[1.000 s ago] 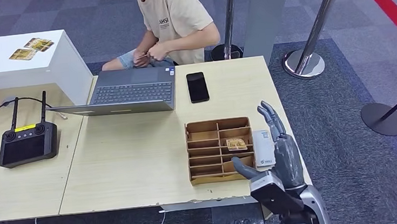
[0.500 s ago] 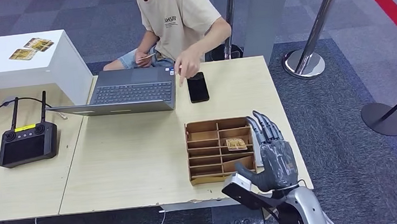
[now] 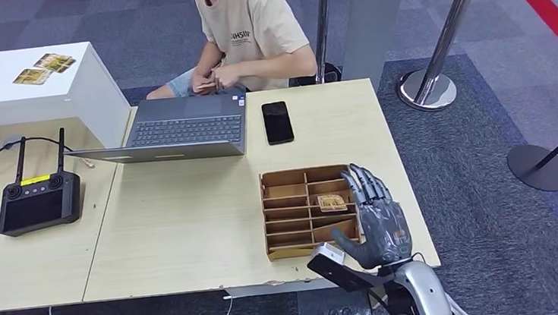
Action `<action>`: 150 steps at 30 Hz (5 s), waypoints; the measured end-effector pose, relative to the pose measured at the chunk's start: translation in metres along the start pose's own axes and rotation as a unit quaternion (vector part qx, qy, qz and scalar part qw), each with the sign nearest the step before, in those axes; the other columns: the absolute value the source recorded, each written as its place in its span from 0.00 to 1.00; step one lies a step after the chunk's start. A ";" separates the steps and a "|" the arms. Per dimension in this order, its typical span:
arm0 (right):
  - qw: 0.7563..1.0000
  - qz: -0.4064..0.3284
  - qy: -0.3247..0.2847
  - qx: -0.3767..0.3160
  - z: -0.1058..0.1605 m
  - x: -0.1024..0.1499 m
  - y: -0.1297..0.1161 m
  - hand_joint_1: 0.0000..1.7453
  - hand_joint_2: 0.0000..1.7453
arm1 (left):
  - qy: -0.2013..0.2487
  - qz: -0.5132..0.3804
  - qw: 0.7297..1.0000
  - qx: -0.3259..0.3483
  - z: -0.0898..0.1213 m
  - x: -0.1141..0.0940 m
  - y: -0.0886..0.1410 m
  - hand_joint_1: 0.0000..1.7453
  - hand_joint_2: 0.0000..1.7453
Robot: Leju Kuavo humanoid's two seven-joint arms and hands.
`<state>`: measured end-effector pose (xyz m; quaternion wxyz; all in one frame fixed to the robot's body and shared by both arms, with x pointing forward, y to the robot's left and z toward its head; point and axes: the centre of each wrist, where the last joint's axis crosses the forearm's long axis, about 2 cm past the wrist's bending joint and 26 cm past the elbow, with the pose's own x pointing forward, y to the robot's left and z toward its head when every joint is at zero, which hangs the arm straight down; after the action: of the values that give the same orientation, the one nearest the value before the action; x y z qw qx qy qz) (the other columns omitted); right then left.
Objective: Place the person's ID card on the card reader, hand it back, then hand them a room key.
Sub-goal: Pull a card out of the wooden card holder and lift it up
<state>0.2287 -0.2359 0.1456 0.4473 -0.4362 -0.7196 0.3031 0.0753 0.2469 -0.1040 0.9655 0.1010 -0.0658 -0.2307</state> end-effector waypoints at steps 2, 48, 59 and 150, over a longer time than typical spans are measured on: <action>1.000 0.002 0.001 0.003 0.000 -0.001 0.002 1.00 1.00 | 0.000 0.000 1.000 0.000 0.000 0.000 0.000 0.00 0.00; 1.000 -0.001 -0.001 0.009 0.002 -0.004 0.016 0.40 1.00 | -0.003 0.006 1.000 0.007 0.000 -0.001 0.001 0.00 0.00; 1.000 -0.002 0.000 0.008 0.002 -0.004 0.016 0.51 1.00 | -0.003 0.006 1.000 0.006 0.000 -0.001 0.001 0.00 0.00; 0.998 0.013 0.011 0.068 -0.034 -0.025 0.040 0.45 1.00 | -0.012 -0.028 1.000 -0.002 0.000 0.000 -0.001 0.00 0.00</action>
<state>0.2793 -0.2391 0.1178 0.4801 -0.4172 -0.6868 0.3518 0.0748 0.2465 -0.1041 0.9579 0.0984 -0.0738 -0.2594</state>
